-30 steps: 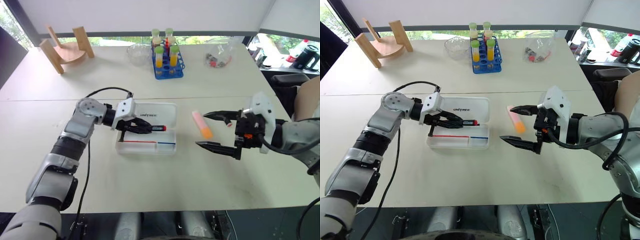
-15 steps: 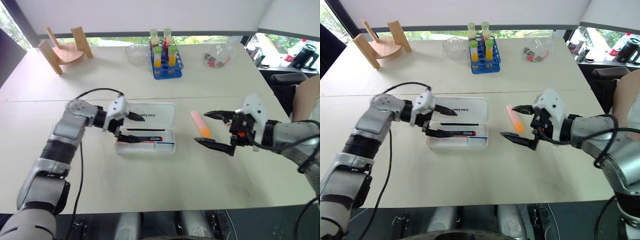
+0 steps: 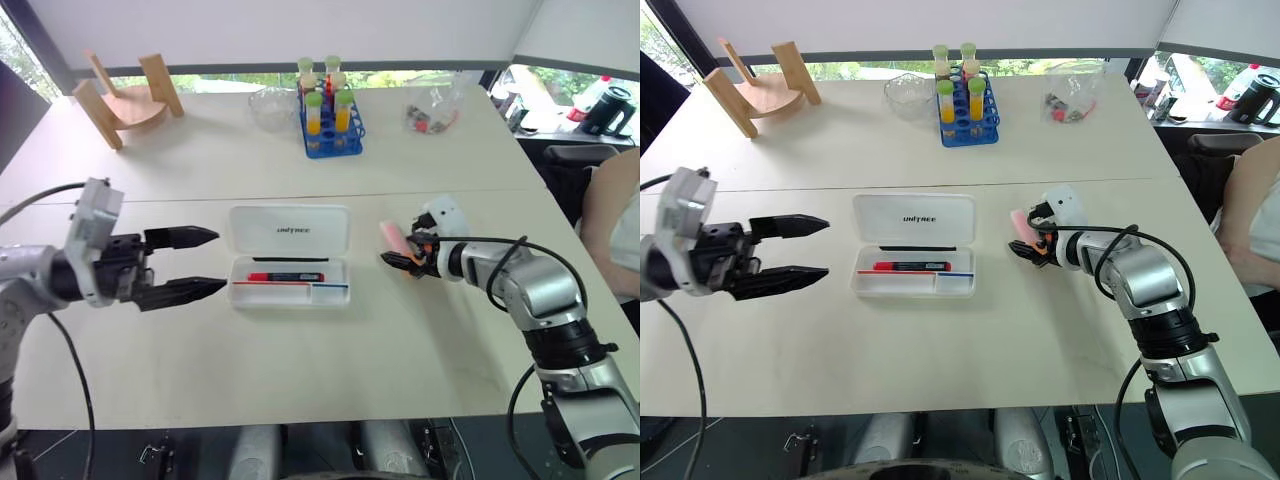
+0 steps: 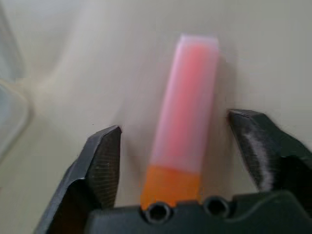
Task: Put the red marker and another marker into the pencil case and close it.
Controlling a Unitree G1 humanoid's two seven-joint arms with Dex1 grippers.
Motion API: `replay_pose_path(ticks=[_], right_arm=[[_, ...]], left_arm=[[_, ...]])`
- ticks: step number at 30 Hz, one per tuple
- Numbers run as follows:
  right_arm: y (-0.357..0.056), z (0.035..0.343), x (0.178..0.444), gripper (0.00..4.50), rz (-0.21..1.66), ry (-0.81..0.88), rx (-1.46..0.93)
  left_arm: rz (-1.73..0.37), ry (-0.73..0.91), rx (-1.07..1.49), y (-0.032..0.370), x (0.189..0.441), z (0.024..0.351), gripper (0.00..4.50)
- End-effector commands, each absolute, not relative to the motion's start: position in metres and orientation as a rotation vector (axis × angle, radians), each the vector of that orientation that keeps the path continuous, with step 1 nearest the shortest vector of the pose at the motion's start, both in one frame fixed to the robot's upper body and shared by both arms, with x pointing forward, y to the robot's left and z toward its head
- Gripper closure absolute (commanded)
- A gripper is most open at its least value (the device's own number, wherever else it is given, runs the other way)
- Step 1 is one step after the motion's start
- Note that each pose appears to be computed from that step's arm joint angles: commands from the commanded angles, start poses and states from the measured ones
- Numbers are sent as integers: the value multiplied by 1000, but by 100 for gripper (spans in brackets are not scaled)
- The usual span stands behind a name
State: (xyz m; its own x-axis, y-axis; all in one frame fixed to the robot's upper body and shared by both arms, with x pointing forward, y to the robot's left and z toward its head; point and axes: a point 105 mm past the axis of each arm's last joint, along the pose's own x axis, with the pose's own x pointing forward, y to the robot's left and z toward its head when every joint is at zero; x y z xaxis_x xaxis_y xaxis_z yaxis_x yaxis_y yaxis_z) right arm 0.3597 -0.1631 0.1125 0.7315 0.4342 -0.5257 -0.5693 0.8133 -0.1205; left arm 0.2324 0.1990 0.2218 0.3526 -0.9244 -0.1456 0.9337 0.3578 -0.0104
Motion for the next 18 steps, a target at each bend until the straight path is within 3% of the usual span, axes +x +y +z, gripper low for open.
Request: replay_pose_path(ticks=[1, 3, 4, 9, 12, 18], right_arm=[[-160, 112, 361, 244, 585, 504, -309], [-158, 114, 362, 345, 594, 503, -308], [-158, 116, 362, 364, 597, 499, -312], [-164, 150, 359, 363, 633, 427, -352], [-149, 185, 334, 363, 813, 362, -371], [-80, 207, 278, 363, 1293, 247, -339]], left_arm=[[-1166, 84, 130, 204, 224, 233, 0], [-1146, 82, 131, 206, 222, 230, 0], [-1135, 81, 131, 208, 222, 229, 0], [-1108, 89, 138, 215, 220, 225, 0], [-1097, 133, 178, 225, 216, 219, 0], [-1107, 133, 247, 235, 221, 216, 0]])
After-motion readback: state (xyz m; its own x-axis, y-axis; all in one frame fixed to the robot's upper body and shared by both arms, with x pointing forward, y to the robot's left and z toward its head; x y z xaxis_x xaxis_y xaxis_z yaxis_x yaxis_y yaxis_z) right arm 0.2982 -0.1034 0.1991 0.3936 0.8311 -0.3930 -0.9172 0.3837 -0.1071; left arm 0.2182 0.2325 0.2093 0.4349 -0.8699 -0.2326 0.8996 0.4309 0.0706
